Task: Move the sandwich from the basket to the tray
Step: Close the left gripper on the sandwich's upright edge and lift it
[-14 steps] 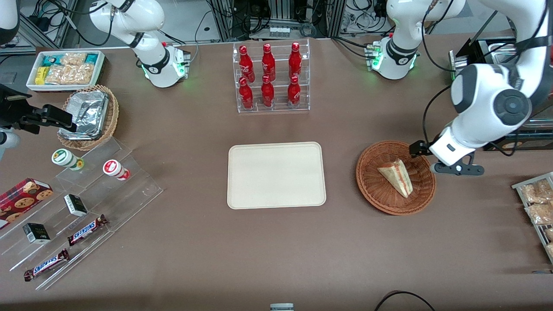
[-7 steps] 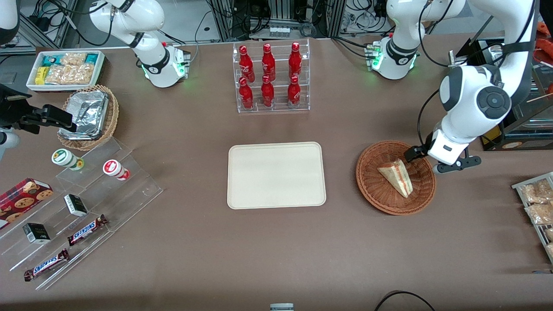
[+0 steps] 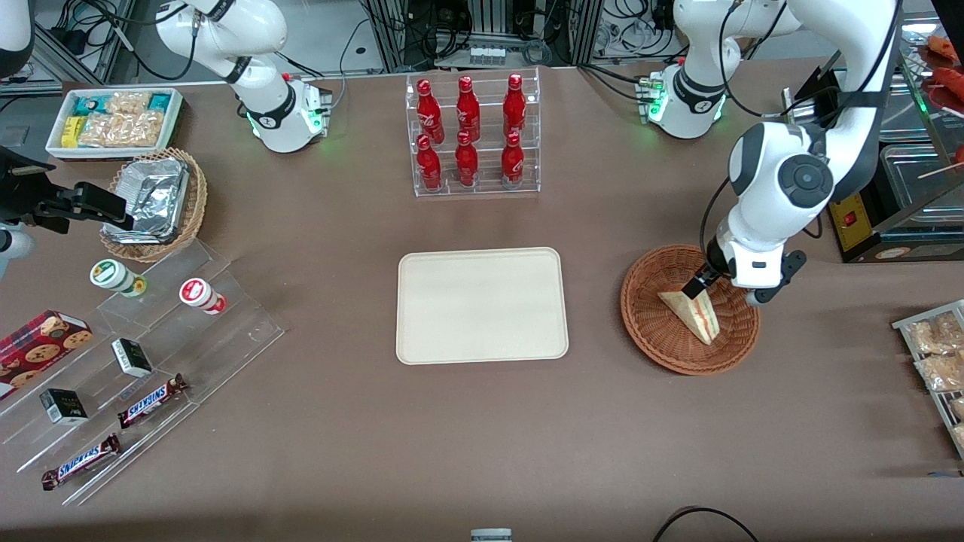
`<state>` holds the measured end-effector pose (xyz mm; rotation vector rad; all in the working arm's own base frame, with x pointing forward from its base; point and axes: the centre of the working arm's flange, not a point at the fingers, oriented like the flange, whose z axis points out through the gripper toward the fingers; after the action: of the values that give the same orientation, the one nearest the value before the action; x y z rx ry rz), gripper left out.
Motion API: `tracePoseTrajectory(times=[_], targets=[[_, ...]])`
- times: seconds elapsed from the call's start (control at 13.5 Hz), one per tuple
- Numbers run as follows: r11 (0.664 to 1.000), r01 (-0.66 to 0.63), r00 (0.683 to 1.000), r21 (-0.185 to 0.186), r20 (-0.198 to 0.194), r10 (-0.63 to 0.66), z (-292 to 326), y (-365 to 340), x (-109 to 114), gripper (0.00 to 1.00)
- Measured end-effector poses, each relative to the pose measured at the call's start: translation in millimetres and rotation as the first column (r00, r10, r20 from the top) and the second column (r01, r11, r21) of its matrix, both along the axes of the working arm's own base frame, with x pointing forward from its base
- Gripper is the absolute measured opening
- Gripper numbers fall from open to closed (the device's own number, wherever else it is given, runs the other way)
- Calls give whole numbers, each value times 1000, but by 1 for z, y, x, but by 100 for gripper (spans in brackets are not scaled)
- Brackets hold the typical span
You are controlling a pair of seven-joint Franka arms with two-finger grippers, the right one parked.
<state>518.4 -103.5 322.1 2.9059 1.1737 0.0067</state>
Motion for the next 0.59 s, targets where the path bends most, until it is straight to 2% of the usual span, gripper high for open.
tracePoseTrajectory(times=[0.22, 0.59], targets=[[1000, -19, 1000, 1, -19, 19, -15, 2, 1, 100], [998, -68, 998, -6, -13, 68, -46, 1, 6, 100]])
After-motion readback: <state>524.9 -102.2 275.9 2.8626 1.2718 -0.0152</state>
